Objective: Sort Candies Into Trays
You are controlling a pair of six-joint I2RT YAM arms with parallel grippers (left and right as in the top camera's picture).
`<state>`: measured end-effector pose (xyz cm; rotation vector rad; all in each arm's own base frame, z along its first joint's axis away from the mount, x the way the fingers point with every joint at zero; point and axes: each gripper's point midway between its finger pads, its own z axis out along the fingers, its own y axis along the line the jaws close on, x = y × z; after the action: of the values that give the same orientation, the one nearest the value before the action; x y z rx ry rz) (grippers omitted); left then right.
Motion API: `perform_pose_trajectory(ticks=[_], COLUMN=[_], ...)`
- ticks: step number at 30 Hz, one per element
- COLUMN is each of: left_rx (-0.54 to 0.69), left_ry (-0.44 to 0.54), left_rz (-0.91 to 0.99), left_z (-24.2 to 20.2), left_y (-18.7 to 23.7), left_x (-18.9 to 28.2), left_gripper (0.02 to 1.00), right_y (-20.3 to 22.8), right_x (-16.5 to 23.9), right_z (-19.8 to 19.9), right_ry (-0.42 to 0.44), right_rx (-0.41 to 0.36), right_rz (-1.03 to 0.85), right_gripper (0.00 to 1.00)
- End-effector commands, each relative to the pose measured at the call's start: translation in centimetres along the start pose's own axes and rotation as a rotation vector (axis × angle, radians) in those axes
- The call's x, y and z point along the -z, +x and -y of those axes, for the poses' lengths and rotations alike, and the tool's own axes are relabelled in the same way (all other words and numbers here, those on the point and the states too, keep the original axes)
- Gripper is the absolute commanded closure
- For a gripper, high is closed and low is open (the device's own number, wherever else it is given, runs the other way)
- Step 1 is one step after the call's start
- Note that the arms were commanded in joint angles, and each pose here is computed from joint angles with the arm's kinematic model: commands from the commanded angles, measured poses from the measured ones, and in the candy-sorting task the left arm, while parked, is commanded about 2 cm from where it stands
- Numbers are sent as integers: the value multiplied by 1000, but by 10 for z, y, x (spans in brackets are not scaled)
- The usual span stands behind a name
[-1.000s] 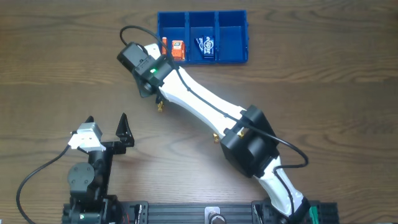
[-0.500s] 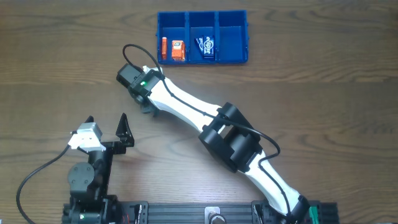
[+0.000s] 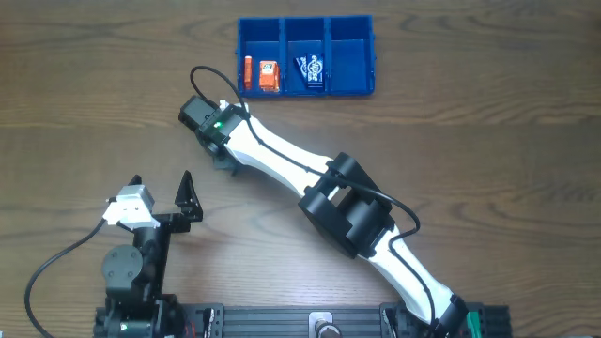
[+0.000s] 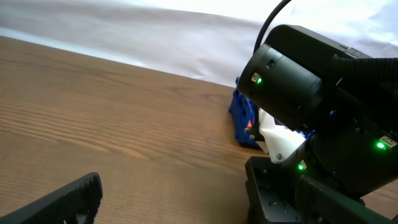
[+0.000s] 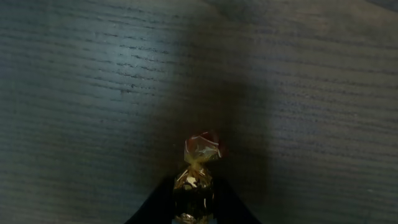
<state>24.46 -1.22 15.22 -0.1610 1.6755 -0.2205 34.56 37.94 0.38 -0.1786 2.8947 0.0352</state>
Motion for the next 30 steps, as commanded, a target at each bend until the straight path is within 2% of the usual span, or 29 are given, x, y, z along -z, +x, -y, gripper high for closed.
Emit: perform_pose_trajectory(ticks=[1,3,5,8,10,13,16,21,28,30], left_rx=[-17,-17,-17,-17,-17,-17,-17,-17,-17,-17], left_ry=[-6,-6,-6,-6,-6,-6,-6,-6,-6,-6], left_rz=[-50,-50,-50,-50,-50,-50,-50,-50,-50,-50], left_z=[-3,-3,-3,-3,-3,-3,-3,-3,-3,-3], left_y=[16,16,16,16,16,16,16,16,16,16], left_x=[-1,-1,-1,-1,-1,-1,-1,-1,-1,-1], left_gripper=[20,23,20,20,20,20,20,20,20,20], right_y=[-26,-55,-90,-124,-150,-176,-185,-182,-183,-184], right_x=[25,63,117,161,174,174,160,124,117,114], right_z=[27,49,87,135,173,218,246,263,264,264], right_ry=[-7,-26,-9,21,49,83,93,78,60,59], right_rx=[-8,-14,-36,-59,-76,-126,-178,-210,-216,-216], right_rz=[24,95,220,339,407,458,475,463,465,467], right_gripper=[818,818,814,816,814,809,809,774,770,724])
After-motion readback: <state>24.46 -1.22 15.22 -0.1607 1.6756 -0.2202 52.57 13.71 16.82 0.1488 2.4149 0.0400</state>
